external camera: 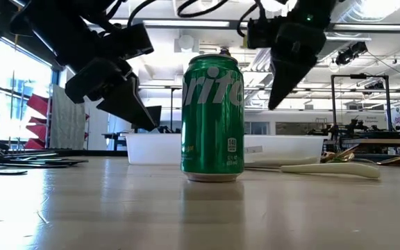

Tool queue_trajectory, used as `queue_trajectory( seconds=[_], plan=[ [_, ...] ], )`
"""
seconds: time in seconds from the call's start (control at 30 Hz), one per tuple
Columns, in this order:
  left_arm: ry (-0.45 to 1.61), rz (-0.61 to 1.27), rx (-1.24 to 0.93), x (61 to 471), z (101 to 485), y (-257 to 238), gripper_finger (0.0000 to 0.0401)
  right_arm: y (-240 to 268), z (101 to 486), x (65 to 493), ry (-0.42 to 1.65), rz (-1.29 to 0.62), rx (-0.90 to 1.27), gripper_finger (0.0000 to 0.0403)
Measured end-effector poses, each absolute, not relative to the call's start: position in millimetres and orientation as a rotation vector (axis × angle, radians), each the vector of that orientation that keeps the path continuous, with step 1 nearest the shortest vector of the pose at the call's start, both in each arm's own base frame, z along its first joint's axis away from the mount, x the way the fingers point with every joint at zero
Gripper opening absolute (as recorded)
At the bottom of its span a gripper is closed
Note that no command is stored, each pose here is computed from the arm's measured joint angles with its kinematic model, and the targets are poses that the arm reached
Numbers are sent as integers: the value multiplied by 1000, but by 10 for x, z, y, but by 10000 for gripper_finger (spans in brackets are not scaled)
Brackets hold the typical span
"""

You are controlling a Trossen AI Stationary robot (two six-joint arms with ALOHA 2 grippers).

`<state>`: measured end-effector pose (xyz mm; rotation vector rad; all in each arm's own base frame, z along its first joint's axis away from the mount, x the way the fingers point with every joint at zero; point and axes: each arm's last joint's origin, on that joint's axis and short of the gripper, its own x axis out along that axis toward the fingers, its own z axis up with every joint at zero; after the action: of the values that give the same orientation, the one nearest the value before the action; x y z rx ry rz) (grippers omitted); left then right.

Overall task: Sort silverware
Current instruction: Put the yellow table knife into the silverware tray

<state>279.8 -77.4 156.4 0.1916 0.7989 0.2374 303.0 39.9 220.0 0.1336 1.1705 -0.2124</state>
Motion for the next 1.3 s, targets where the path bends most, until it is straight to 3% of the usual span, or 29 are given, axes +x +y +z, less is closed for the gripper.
queue_trajectory(
  seconds=[0.2, 0.5, 0.6, 0.77, 0.97, 1.3],
  plan=[
    [797, 224, 196, 2788, 1564, -811, 0, 772, 2055, 2998, 1235, -225, 273, 23],
    [789, 223, 192, 2795, 1569, -812, 0, 1067, 1596, 3012, 1365, -372, 293, 169],
    [787, 223, 191, 2796, 1571, -813, 0, 1059, 1458, 3038, 1400, -422, 311, 191],
    [785, 223, 190, 2797, 1572, -813, 0, 1072, 1290, 3065, 1473, -417, 309, 158],
    [785, 223, 190, 2798, 1571, -813, 0, 1082, 1227, 3075, 1499, -406, 309, 42],
    [788, 223, 191, 2796, 1569, -813, 0, 1128, 1463, 2976, 1422, -400, 271, 41]
  ],
)
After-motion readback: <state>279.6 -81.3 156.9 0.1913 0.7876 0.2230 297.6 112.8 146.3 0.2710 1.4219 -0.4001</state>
